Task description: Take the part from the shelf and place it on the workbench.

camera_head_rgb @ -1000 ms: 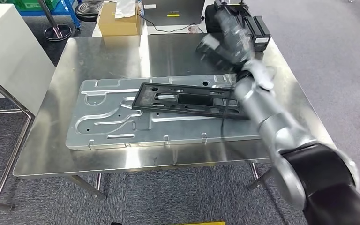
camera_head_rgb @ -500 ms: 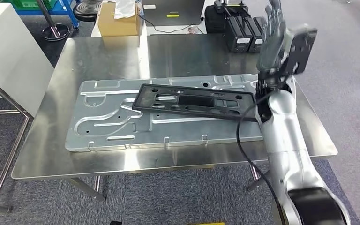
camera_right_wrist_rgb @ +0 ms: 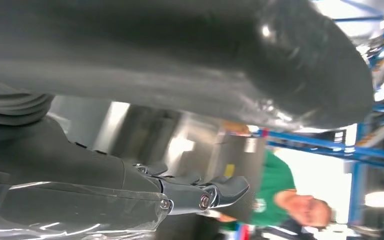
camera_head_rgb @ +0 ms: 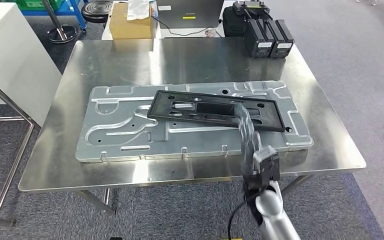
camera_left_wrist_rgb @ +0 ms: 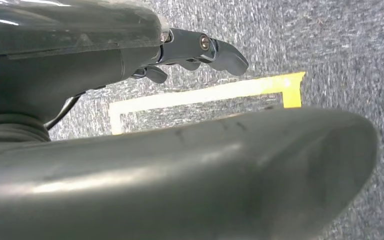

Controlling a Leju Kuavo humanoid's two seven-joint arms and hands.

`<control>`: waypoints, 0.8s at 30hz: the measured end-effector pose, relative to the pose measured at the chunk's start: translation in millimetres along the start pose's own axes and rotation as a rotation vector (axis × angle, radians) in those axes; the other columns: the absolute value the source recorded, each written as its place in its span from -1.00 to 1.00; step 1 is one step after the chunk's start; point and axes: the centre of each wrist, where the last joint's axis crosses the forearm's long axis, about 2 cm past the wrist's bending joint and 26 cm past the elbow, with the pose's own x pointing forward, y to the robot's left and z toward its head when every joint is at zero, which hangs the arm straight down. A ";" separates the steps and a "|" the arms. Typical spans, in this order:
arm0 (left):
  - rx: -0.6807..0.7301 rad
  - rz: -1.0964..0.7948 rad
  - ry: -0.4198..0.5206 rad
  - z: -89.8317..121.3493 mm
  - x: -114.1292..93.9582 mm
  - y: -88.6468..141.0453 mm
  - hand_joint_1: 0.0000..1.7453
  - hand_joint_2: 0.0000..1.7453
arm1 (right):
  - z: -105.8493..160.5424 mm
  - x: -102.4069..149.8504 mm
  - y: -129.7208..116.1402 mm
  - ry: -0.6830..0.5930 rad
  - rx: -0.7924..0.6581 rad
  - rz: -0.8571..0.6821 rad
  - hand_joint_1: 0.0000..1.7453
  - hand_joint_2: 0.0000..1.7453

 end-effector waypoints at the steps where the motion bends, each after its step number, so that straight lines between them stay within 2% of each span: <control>1: 0.002 0.001 0.001 0.0 -0.4 0.3 -1.00 -1.00 | 10.4 -0.9 5.6 0.023 -0.001 -0.007 -1.00 -1.00; 6: 0.019 0.016 0.013 -1.1 -1.5 4.3 -1.00 -1.00 | 48.7 0.0 31.9 0.120 0.009 -0.033 -1.00 -1.00; 9: 0.025 0.028 0.025 -1.7 -3.7 7.6 -1.00 -1.00 | 64.3 -1.0 38.9 0.167 0.016 -0.045 -1.00 -1.00; 24: 0.023 0.079 0.042 -3.7 -3.3 12.3 -1.00 -1.00 | 86.0 -10.6 43.7 0.272 -0.009 -0.058 -1.00 -1.00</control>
